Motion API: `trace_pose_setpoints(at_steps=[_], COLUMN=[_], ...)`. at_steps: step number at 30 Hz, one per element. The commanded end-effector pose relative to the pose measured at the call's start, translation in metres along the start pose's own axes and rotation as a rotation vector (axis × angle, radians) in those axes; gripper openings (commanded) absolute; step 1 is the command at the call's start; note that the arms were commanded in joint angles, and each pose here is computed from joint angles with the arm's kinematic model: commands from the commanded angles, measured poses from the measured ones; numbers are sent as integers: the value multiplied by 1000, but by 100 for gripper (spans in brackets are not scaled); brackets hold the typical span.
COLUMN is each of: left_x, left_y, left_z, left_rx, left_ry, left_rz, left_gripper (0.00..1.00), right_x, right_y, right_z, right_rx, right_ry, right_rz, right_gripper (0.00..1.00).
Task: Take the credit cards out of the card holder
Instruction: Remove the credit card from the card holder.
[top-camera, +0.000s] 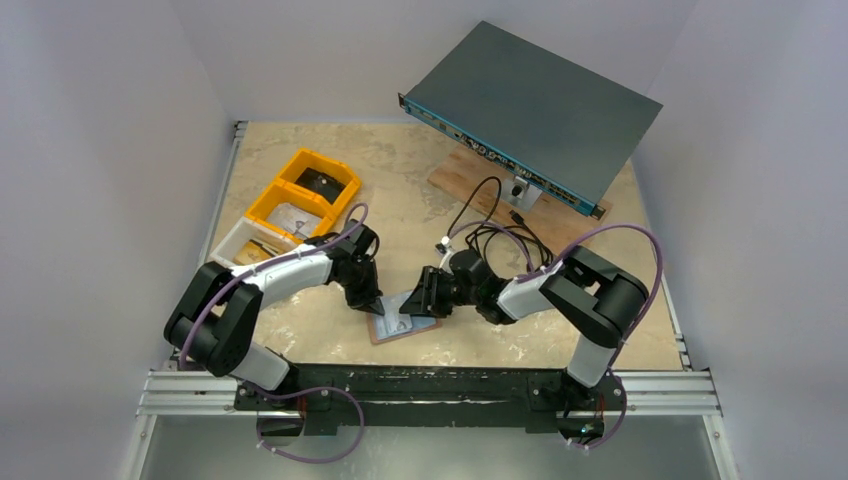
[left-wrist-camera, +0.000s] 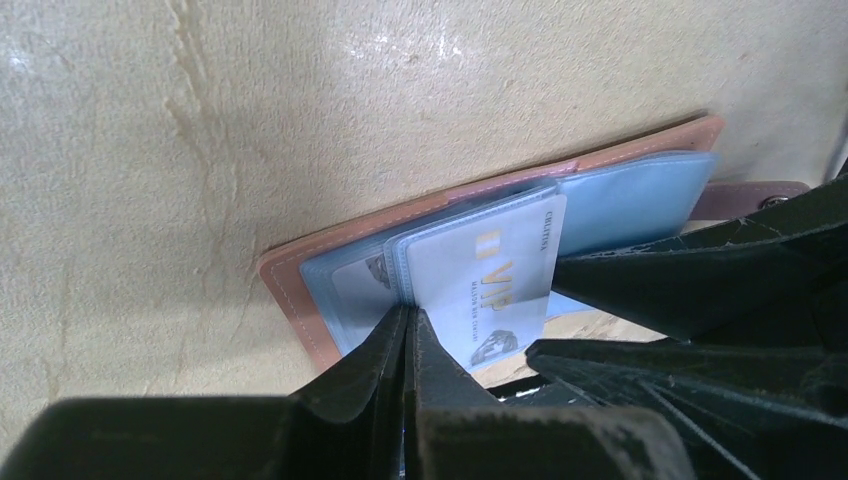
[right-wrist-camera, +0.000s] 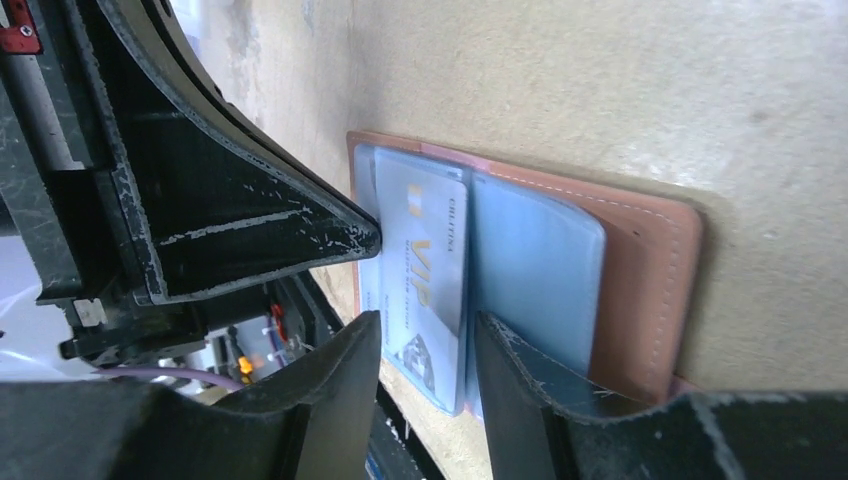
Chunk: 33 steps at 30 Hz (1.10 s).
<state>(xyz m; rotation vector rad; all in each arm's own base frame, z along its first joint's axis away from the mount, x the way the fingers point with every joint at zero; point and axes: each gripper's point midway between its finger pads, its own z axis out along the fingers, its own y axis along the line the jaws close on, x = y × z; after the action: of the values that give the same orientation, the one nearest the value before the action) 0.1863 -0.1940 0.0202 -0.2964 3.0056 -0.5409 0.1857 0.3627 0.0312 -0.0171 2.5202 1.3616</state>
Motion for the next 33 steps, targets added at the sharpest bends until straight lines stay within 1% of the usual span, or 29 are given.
trace_pose_setpoints(at_steps=[1,5,10,14,24,31,32,33], left_x=[-3,-3,-3,-2,-3,-4,-4,-3], left_y=[23,23,24,25,28,29,29,29], left_z=[16,16,17,17,17,17,18,18], left_rx=[-105,-110,-116,-119,-146,-150,-150,-149], left_ry=[-20,-17,-16,-13,-12,-11,-10,-10], left_rz=[5,6,6,7,3,3,4,4], left_gripper=[0,0,0,0,0,0,0,0], right_x=[1,2,3,3,0,1,1,1], right_y=[1,1,2,2,-5,-6,-6,-6], right_z=[-7,-9,-7,-7,-13,-13,-13,-13], right_rx=[-102,-138,-168,-189,-186,-189,-189,-189], right_ry=[8,14,21,19,-8,-7,-9,-9], right_rz=[75,104,139,162,191,194,194,193], right_gripper=[40,37,27,22,0,0,2,6])
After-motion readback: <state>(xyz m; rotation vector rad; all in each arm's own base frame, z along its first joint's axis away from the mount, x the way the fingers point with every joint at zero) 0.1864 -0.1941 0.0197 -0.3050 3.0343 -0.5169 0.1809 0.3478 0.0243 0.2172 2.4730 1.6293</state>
